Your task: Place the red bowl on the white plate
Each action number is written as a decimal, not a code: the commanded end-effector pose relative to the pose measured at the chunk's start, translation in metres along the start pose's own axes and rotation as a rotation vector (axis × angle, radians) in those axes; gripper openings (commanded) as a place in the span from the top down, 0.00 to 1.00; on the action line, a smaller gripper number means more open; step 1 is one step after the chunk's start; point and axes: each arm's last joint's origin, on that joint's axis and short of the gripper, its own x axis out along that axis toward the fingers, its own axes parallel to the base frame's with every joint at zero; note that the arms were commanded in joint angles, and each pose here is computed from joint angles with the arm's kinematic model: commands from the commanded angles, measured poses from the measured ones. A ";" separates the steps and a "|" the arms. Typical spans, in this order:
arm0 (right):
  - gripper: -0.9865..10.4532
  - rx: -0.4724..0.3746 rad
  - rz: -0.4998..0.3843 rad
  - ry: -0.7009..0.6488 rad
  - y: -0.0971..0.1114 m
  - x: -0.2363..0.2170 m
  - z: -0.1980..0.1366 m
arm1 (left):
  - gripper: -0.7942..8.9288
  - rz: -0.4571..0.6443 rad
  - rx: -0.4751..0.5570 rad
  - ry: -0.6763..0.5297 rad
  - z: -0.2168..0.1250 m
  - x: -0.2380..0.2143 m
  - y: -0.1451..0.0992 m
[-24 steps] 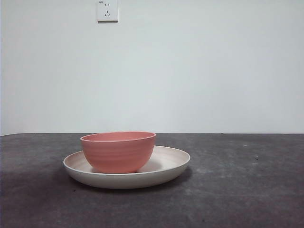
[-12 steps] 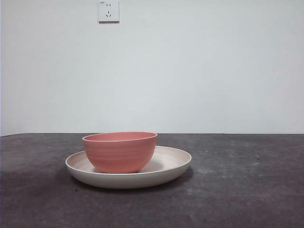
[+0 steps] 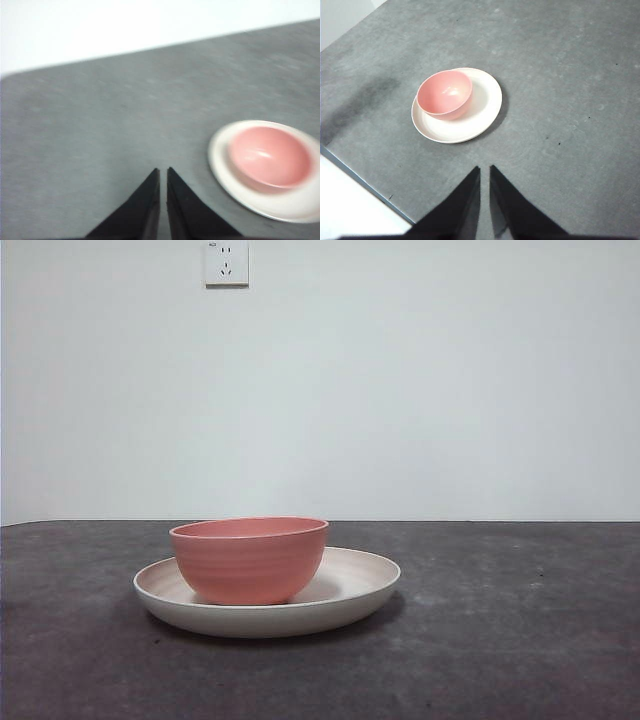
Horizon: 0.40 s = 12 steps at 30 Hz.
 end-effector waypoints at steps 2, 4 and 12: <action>0.89 0.000 0.006 -0.010 0.001 -0.001 0.003 | 0.89 0.049 -0.007 -0.052 -0.033 0.016 0.002; 0.89 -0.001 0.005 -0.011 0.001 -0.001 0.003 | 0.89 0.059 -0.041 -0.083 -0.050 0.024 0.001; 0.89 -0.001 0.006 -0.011 0.001 -0.001 0.003 | 0.89 0.157 -0.183 -0.175 -0.101 0.046 0.001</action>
